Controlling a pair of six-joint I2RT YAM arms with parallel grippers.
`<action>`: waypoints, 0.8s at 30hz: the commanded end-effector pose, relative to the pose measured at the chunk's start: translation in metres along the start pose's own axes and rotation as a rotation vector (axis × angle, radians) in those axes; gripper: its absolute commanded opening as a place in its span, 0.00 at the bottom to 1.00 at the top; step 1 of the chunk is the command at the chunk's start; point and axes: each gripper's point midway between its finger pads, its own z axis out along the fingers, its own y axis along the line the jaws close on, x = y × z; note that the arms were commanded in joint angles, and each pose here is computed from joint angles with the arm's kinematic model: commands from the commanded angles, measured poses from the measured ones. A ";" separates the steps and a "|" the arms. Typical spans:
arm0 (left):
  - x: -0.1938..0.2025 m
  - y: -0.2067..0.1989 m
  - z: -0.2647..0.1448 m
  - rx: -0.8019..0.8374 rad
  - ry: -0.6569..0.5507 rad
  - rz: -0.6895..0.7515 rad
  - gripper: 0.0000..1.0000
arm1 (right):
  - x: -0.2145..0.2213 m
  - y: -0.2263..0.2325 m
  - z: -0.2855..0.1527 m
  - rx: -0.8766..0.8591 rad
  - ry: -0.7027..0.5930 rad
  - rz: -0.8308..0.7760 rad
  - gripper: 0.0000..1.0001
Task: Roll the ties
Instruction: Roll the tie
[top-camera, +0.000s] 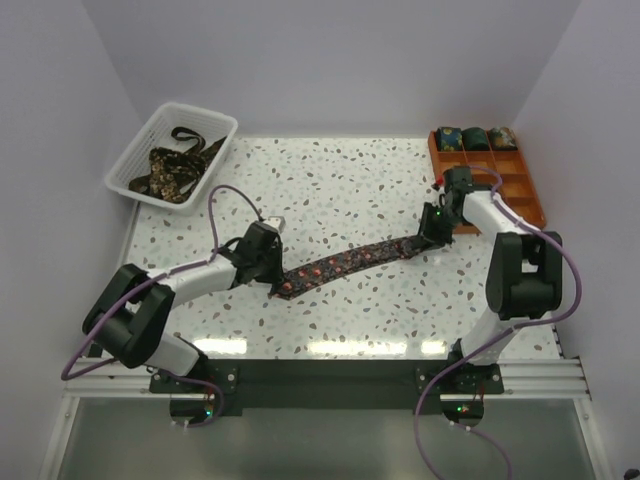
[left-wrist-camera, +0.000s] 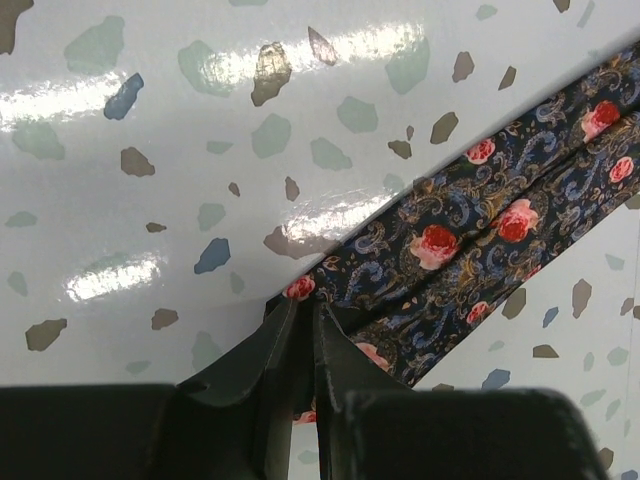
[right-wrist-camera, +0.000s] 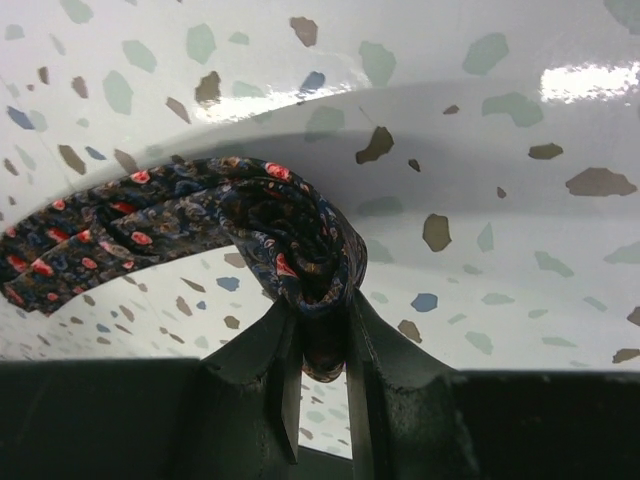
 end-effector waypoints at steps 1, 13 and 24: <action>0.069 0.037 -0.012 -0.124 0.242 0.035 0.17 | 0.004 -0.009 -0.011 0.080 -0.029 -0.042 0.06; 0.006 0.000 -0.040 0.024 0.023 0.050 0.41 | -0.003 -0.001 0.003 0.227 -0.107 -0.113 0.08; -0.013 -0.056 -0.051 0.214 -0.056 0.045 0.48 | -0.005 0.011 -0.002 0.365 -0.195 -0.203 0.17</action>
